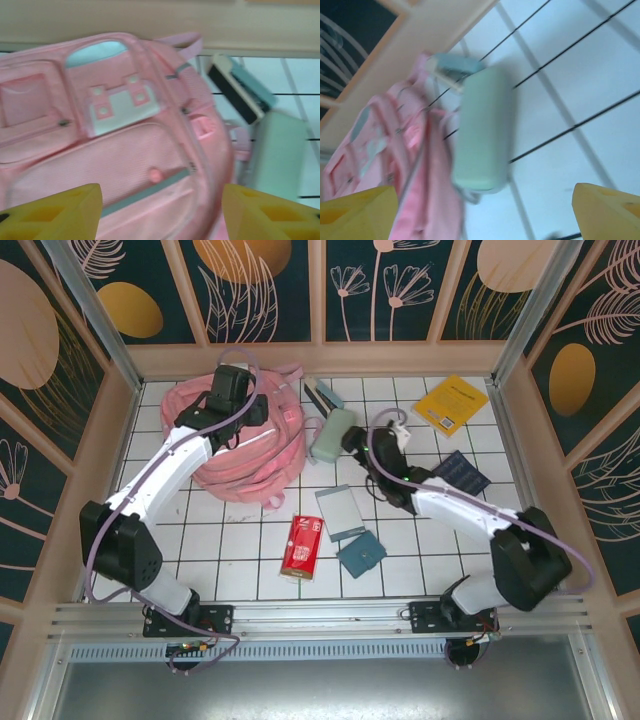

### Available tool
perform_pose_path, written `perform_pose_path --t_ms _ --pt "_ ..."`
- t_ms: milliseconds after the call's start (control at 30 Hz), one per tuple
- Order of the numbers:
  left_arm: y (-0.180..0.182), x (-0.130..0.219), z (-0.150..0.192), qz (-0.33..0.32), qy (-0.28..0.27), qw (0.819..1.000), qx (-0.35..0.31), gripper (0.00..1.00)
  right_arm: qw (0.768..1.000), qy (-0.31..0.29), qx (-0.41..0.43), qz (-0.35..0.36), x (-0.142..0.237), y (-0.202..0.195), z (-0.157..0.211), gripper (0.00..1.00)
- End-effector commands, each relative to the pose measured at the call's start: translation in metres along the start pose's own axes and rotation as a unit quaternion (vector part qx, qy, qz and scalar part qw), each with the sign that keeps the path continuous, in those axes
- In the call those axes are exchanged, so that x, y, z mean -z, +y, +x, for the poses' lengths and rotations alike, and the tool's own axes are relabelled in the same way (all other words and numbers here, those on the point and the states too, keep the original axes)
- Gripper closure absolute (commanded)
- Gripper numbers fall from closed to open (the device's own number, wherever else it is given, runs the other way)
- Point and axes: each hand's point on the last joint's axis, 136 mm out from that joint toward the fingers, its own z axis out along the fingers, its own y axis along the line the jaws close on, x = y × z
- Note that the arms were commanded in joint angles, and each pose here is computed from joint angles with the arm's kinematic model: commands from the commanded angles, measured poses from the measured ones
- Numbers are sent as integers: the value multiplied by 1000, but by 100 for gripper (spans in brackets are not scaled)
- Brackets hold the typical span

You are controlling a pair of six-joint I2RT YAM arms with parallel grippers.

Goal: Pack books, pencil case, and school supplies into a backpack

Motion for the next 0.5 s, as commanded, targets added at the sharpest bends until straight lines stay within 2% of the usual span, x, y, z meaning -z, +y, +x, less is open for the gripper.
perform_pose_path --t_ms 0,233,467 --pt "-37 4 -1 98 -14 994 51 35 997 -25 24 68 17 -54 -19 8" --pt "-101 4 22 180 -10 982 49 32 982 -80 -18 173 49 -162 -68 3" --pt "-156 -11 59 248 14 967 53 31 963 -105 -61 242 62 -238 -94 2"
